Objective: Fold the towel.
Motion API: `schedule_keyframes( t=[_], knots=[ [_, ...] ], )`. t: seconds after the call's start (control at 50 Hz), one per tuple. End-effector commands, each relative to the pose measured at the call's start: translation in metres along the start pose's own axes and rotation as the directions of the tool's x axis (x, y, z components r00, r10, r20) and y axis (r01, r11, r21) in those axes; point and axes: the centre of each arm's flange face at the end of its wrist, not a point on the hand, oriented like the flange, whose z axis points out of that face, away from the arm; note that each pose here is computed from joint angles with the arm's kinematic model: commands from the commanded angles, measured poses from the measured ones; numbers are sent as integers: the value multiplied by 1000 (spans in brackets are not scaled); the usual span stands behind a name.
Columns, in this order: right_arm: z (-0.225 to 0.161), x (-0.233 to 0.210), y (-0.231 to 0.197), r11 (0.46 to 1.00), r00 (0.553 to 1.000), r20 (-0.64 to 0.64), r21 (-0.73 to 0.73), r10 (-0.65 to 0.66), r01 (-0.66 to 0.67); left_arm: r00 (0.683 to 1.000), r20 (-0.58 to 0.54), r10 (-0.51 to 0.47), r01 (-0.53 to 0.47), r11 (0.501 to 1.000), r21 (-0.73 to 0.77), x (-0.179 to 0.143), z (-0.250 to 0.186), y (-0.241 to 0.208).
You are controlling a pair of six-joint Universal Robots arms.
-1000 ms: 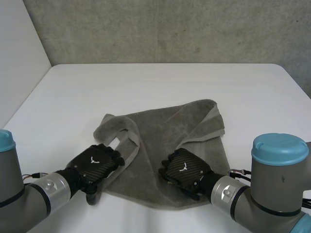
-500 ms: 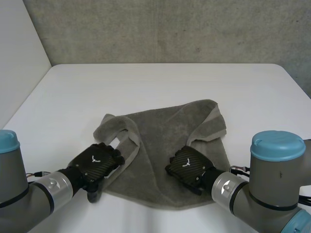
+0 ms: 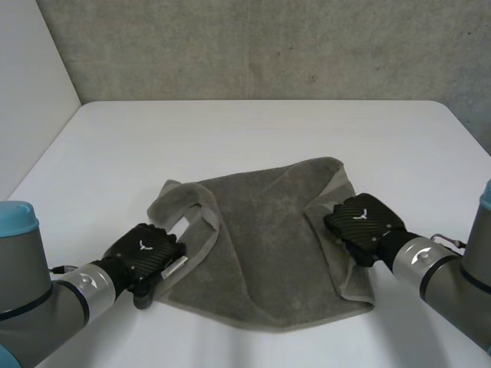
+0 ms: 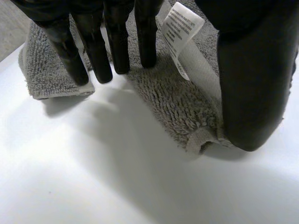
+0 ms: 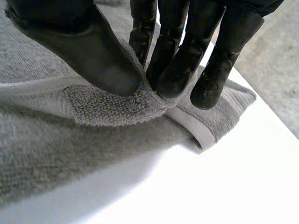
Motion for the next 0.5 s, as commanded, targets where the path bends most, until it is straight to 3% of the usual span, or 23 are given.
schedule_keyframes(
  t=[0.02,0.14,0.32,0.5],
  knots=[
    [-1,7,9,999,1000,-16,-24,21,-21,999,16,-32,33,999,-10,-1,0,0],
    [-2,6,10,999,1000,-11,-28,24,-24,991,51,-121,121,993,9,-11,3,-5],
    [-2,7,11,999,1000,-19,-32,24,-25,982,73,-175,173,984,30,-19,3,-9],
    [-15,22,-4,1000,997,-70,-5,11,-11,954,155,-256,251,967,49,-33,-3,-17]
  ],
)
